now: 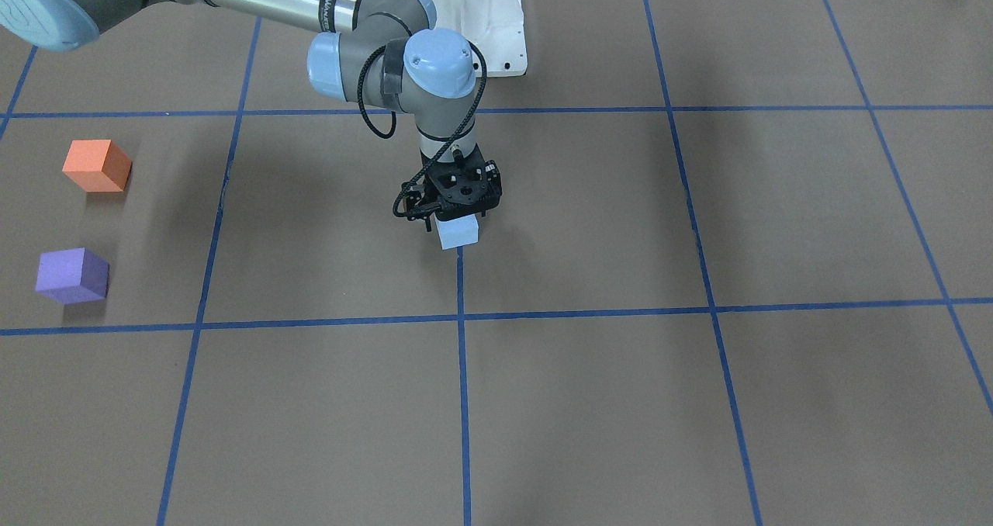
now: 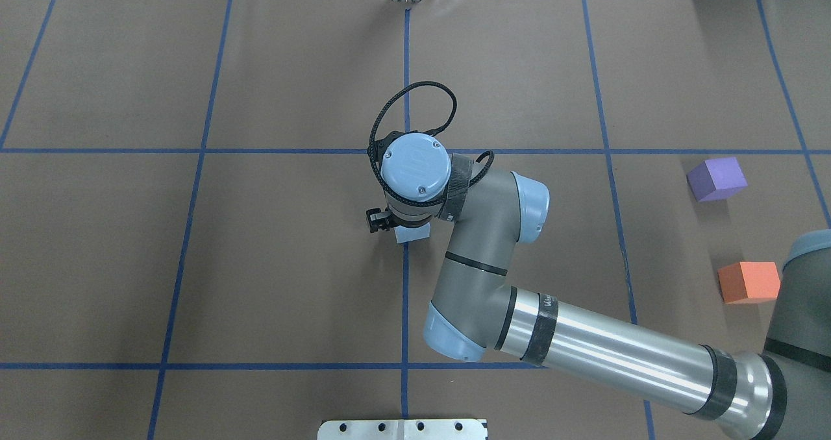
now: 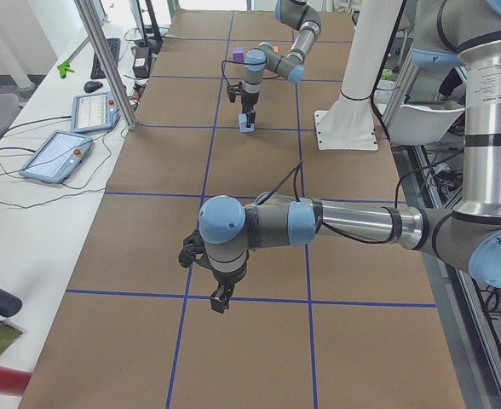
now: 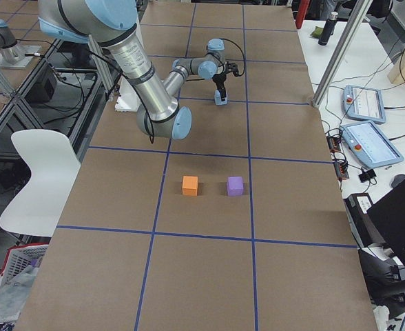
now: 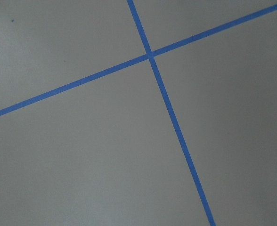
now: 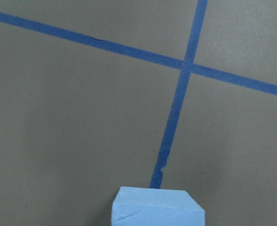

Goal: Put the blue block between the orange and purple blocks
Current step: 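Carry the light blue cube with the right gripper toward the purple cube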

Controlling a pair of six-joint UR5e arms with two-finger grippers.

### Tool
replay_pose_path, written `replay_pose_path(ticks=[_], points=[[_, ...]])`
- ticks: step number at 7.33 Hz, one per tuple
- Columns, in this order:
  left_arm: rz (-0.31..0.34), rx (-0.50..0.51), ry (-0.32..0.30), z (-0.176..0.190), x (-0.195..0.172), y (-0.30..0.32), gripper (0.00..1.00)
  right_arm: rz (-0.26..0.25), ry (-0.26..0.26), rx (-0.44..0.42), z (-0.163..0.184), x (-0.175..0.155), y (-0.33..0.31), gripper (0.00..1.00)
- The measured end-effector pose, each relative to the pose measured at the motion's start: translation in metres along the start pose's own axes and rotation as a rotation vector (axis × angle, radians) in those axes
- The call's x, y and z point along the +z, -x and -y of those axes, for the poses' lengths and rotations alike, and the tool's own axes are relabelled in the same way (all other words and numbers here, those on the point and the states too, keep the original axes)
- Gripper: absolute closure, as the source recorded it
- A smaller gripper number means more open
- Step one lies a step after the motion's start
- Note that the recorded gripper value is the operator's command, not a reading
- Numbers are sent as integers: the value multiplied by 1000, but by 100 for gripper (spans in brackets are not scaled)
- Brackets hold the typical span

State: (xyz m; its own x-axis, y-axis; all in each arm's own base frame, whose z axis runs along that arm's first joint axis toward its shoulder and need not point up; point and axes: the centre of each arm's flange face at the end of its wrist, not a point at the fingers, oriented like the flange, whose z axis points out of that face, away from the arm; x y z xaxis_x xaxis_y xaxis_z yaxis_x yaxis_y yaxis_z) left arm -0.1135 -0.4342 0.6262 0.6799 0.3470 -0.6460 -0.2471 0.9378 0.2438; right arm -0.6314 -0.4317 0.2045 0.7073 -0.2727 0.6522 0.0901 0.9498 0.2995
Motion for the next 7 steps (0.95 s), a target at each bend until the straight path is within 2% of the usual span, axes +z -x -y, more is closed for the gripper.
replay_pose_path(ticks=[1,2,4,5,7], points=[[-2,-2,0,-1,1,0,0,-5,4,2,-4,6,1,88],[-3,-2,0,-2,1,0,0,-4,6,6,-5,7,2,100],[-8,-14,5,-8,5,1,0,8,1,26,4,-3,-7,100],[-12,-39,10,-14,8,1,0,23,2,50,17,-16,-32,100],[-11,-132,-1,-14,4,-4,0,64,10,122,33,-58,-139,100]])
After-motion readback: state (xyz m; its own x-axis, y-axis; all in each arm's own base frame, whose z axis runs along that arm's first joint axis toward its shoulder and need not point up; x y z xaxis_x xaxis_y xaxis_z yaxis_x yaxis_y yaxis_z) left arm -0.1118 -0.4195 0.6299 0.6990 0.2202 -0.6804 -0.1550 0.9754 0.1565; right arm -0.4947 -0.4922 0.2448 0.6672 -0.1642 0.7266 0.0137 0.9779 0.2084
